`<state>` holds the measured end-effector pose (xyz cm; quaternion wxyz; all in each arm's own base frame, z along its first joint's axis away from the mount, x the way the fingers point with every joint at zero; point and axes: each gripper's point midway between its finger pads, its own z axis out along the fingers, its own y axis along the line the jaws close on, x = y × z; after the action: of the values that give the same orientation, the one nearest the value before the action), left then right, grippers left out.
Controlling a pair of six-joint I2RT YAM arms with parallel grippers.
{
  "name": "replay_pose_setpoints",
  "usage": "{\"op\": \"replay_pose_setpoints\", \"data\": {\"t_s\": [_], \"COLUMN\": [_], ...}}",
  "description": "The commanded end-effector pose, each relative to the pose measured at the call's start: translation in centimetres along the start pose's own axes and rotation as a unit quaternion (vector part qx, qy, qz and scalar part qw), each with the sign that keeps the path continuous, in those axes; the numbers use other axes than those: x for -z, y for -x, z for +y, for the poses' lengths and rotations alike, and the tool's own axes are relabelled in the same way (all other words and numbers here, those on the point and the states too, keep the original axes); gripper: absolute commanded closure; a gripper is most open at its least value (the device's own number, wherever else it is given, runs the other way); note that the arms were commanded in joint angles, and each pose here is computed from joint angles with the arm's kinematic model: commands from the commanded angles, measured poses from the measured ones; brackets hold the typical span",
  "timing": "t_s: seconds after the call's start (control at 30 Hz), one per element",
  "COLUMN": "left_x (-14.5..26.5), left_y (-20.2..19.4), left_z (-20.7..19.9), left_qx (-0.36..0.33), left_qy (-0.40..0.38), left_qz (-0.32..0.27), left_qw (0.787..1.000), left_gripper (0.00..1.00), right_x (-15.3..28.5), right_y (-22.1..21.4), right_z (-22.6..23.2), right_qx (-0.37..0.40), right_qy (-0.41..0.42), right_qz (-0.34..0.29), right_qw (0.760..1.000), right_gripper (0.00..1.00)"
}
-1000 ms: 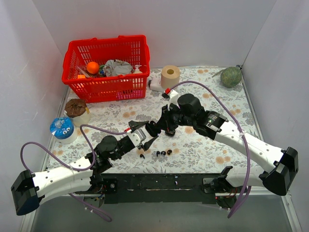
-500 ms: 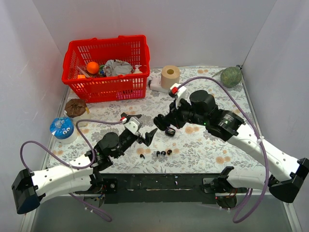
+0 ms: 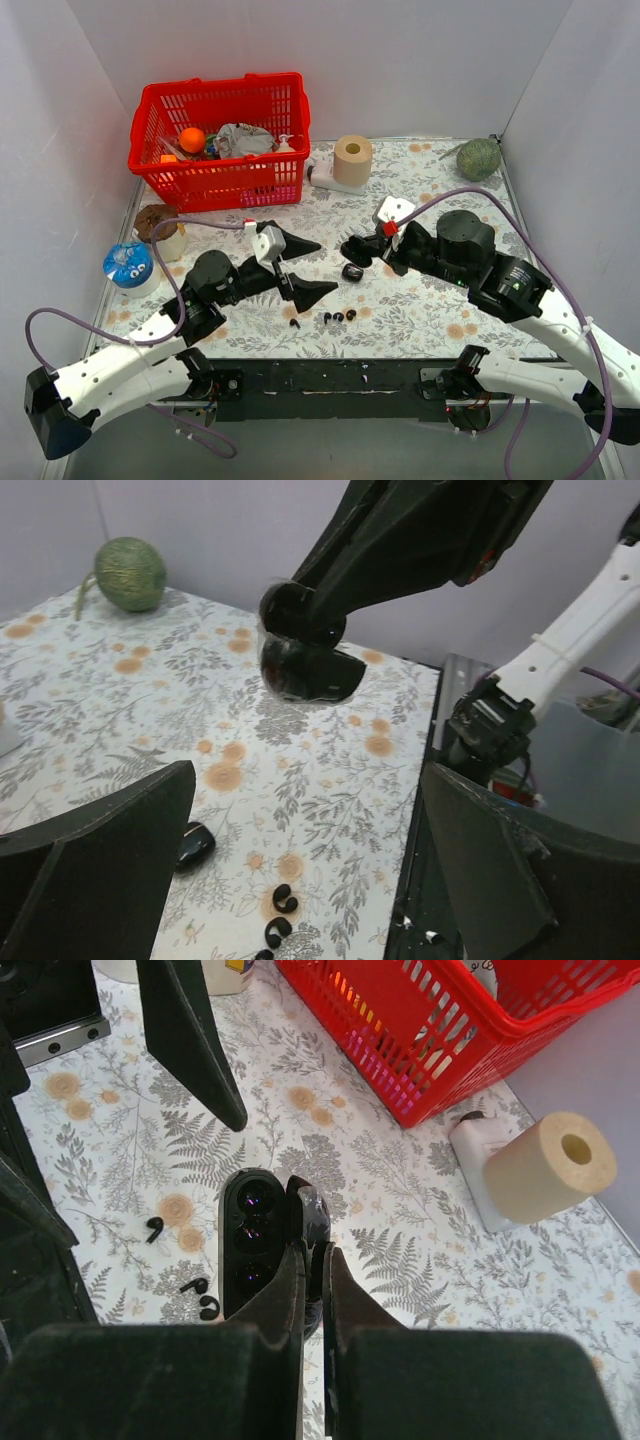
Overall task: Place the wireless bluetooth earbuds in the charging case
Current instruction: Open the charging case.
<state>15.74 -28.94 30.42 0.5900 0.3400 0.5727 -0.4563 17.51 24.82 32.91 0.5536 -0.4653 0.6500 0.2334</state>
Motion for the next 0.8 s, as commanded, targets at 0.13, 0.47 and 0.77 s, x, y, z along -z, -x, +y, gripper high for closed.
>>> {"op": "replay_pose_setpoints", "data": {"t_s": [0.13,0.47,0.77], "left_x": [-2.0,-3.2,-3.4], "left_y": [1.4,0.9,0.2], "left_z": [-3.5,-3.0,-2.3], "left_qx": [0.040,0.023,0.014], "left_qy": [-0.149,-0.154,-0.139], "left_qz": [0.038,0.046,0.044], "left_qw": [0.987,0.987,0.989], "left_gripper": [0.02,0.22,0.57], "right_x": [-0.7,-1.5,-1.6], "right_y": [2.8,3.2,3.4], "right_z": [0.4,1.9,2.4], "right_qx": [0.057,0.049,0.039], "right_qy": [0.004,0.030,0.041], "right_qz": [-0.012,-0.017,-0.021], "right_qw": [0.998,0.998,0.998], "right_gripper": [0.99,0.99,0.99]}}
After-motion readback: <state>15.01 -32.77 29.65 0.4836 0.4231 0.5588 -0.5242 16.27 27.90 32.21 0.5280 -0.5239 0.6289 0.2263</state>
